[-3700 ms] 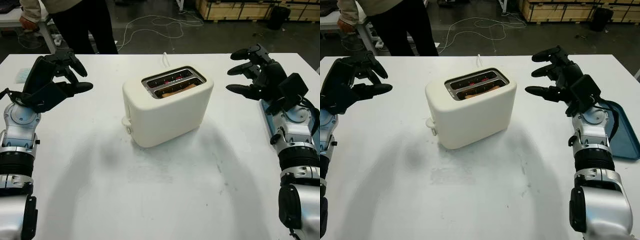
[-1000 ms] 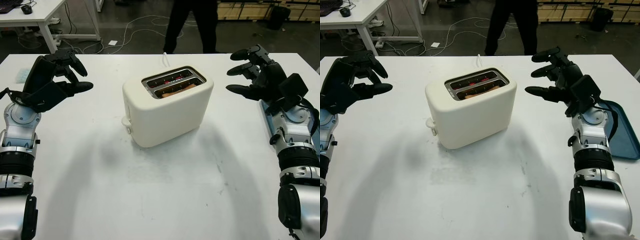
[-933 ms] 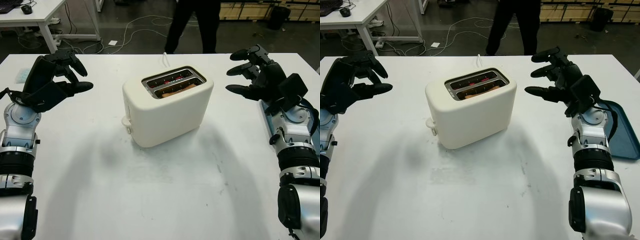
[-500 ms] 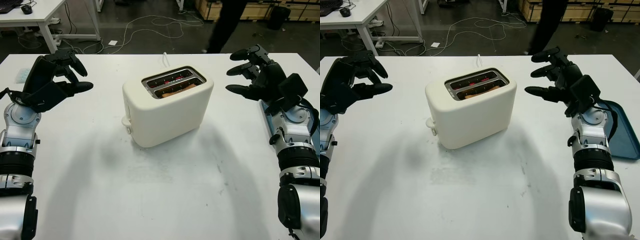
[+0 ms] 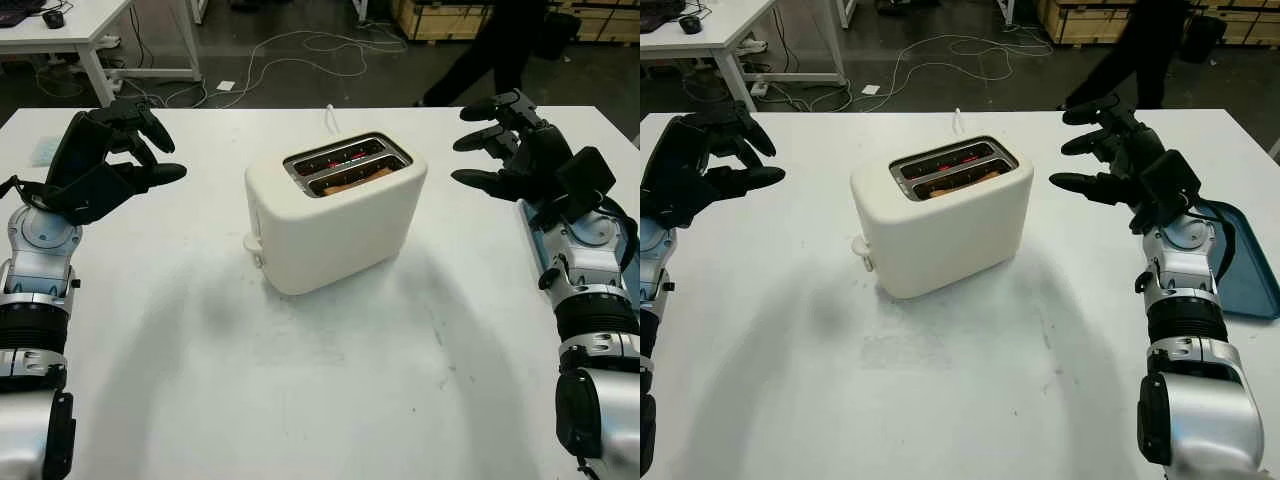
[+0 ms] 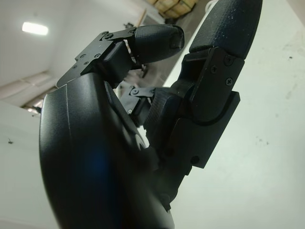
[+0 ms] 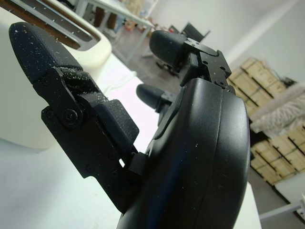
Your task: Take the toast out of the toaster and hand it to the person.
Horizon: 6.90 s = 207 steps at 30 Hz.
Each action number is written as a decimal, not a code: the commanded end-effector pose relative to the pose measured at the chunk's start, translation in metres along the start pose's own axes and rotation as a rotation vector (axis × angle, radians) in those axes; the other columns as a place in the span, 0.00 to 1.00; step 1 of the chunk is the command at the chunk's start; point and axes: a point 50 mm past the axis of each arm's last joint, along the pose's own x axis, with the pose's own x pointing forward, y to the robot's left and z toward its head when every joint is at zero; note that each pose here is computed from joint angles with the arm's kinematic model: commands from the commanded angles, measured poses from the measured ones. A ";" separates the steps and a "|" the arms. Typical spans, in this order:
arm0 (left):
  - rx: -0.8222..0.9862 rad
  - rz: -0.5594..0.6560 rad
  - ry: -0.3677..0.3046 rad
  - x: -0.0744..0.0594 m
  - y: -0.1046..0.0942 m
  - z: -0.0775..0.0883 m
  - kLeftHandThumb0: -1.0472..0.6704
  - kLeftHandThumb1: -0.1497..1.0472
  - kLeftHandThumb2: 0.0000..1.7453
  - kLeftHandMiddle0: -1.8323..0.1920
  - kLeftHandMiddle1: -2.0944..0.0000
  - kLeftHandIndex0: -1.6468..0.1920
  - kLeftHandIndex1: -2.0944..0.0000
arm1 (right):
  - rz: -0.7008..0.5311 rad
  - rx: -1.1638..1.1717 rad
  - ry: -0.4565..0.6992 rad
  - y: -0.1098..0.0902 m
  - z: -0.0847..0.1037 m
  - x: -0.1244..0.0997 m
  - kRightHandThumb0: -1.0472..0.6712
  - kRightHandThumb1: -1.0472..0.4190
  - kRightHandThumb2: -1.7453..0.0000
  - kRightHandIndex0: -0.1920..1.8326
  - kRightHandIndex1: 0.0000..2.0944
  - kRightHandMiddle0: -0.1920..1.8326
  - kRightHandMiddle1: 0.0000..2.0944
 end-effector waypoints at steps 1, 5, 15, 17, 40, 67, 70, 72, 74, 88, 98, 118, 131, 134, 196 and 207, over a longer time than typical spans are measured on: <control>-0.004 0.002 -0.007 0.000 -0.002 0.000 0.00 0.83 0.00 0.56 0.28 0.55 0.28 | -0.009 -0.012 -0.010 -0.001 0.002 -0.001 0.00 0.30 1.00 0.09 0.72 0.12 0.65; -0.010 0.003 -0.007 0.000 -0.002 0.000 0.00 0.83 0.00 0.56 0.28 0.55 0.28 | -0.005 -0.003 -0.013 -0.001 0.001 -0.001 0.00 0.30 1.00 0.09 0.73 0.12 0.65; -0.018 -0.001 -0.003 0.001 -0.002 0.000 0.00 0.83 0.00 0.56 0.28 0.55 0.28 | -0.006 -0.019 -0.013 -0.001 0.002 0.000 0.00 0.31 1.00 0.09 0.73 0.13 0.65; -0.015 0.000 -0.008 0.001 -0.002 0.000 0.00 0.83 0.00 0.56 0.28 0.55 0.28 | -0.006 -0.016 -0.012 -0.001 0.002 0.000 0.00 0.31 1.00 0.09 0.73 0.12 0.64; -0.011 0.003 -0.009 0.001 -0.002 0.000 0.00 0.83 0.00 0.56 0.28 0.55 0.28 | -0.006 0.002 -0.017 -0.001 0.000 -0.001 0.00 0.31 1.00 0.09 0.72 0.12 0.64; -0.007 0.000 -0.001 0.000 -0.002 0.000 0.00 0.83 0.00 0.56 0.28 0.55 0.28 | -0.004 0.009 -0.022 0.000 -0.001 -0.001 0.00 0.31 1.00 0.09 0.73 0.12 0.65; -0.002 -0.002 0.004 0.000 -0.001 0.000 0.00 0.83 0.00 0.56 0.28 0.55 0.28 | -0.005 0.004 -0.021 0.000 -0.001 -0.001 0.00 0.30 1.00 0.09 0.73 0.12 0.65; 0.000 0.000 0.000 0.000 -0.001 0.000 0.00 0.83 0.00 0.56 0.28 0.55 0.28 | -0.005 0.002 -0.018 0.000 -0.001 -0.001 0.00 0.30 1.00 0.09 0.73 0.12 0.65; -0.008 0.002 -0.003 0.000 -0.002 0.000 0.00 0.83 0.00 0.56 0.28 0.55 0.28 | -0.005 0.005 -0.019 0.000 -0.001 -0.001 0.00 0.31 1.00 0.09 0.73 0.12 0.65; -0.004 0.002 -0.001 -0.001 -0.001 0.000 0.00 0.83 0.00 0.57 0.27 0.55 0.28 | -0.007 0.004 -0.021 0.000 -0.001 -0.001 0.00 0.30 1.00 0.09 0.73 0.12 0.66; 0.000 0.002 -0.001 0.000 -0.002 0.001 0.00 0.83 0.00 0.56 0.27 0.56 0.27 | -0.009 0.000 -0.016 0.000 -0.001 -0.001 0.00 0.30 1.00 0.09 0.73 0.12 0.65; -0.019 -0.001 -0.002 0.001 -0.002 0.001 0.00 0.83 0.00 0.56 0.28 0.55 0.28 | -0.003 -0.008 -0.020 0.000 0.000 0.000 0.00 0.31 1.00 0.09 0.73 0.12 0.65; -0.010 -0.002 0.002 0.001 -0.002 -0.001 0.00 0.83 0.00 0.56 0.28 0.55 0.28 | 0.001 -0.007 -0.025 0.000 0.000 0.000 0.00 0.31 1.00 0.09 0.74 0.12 0.65; -0.010 -0.002 -0.001 0.001 -0.002 0.000 0.00 0.83 0.00 0.55 0.28 0.55 0.28 | -0.002 -0.007 -0.022 0.000 0.001 0.000 0.00 0.31 1.00 0.09 0.74 0.12 0.65; -0.013 0.010 0.000 -0.001 -0.003 -0.001 0.00 0.84 0.00 0.56 0.27 0.55 0.27 | 0.405 -1.006 -0.316 0.056 0.107 0.065 0.22 0.28 1.00 0.45 0.30 0.55 0.07; -0.017 0.006 -0.005 0.000 -0.003 0.000 0.00 0.83 0.00 0.56 0.28 0.54 0.29 | 0.422 -1.031 -0.387 0.063 0.118 0.064 0.31 0.25 1.00 0.41 0.34 0.54 0.05</control>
